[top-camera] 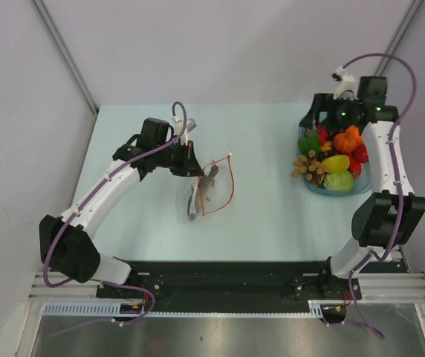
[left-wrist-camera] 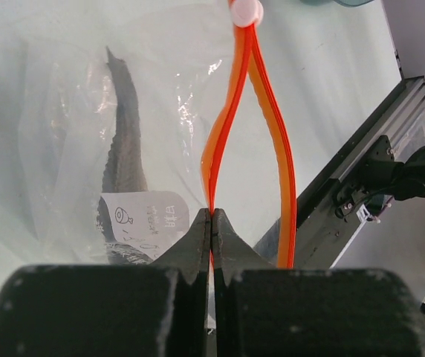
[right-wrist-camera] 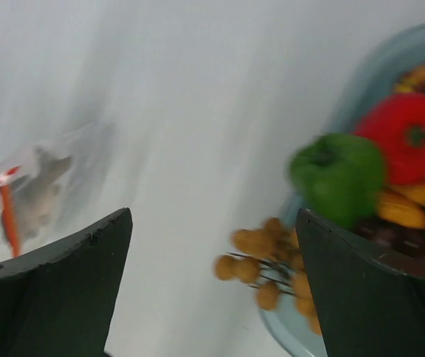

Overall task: Place the food in the zip-top bag and seal the zipper
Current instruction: Pick up the fake vegetable from the bin.

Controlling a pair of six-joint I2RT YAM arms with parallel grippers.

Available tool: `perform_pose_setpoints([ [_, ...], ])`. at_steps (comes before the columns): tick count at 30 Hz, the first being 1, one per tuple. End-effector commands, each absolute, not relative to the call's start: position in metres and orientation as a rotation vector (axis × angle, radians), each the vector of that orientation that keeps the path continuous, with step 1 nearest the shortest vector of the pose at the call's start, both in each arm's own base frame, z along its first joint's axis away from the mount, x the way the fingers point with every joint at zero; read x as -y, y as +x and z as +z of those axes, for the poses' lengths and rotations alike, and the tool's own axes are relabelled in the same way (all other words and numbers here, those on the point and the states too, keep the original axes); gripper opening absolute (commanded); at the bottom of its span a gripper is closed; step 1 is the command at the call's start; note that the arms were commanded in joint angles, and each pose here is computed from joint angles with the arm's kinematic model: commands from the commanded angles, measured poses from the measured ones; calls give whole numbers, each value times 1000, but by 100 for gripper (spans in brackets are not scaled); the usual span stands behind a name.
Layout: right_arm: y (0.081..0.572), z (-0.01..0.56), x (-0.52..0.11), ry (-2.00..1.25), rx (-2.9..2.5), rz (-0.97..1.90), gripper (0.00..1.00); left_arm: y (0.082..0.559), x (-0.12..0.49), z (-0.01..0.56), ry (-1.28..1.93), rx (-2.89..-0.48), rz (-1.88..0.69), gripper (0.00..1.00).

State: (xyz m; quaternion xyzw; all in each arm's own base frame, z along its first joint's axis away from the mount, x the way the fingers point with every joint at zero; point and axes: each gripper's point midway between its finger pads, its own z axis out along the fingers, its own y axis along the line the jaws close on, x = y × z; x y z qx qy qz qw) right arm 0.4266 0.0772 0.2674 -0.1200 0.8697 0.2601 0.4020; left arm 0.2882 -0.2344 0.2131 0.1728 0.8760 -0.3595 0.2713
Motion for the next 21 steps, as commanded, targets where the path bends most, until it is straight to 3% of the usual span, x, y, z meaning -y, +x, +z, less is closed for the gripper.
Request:
perform_pose_setpoints([
  [1, 449, 276, 0, -221, -2214, 349, 97, 295, 238, 232, 466, -2280, -1004, 0],
  [11, 474, 219, -1, -553, -2296, 64, 100, 301, 240, 227, 450, -2295, -1012, 0],
  [21, 494, 156, -15, -659, -2413, -41, 100, 308, 240, 228, 456, -2289, -1007, 0],
])
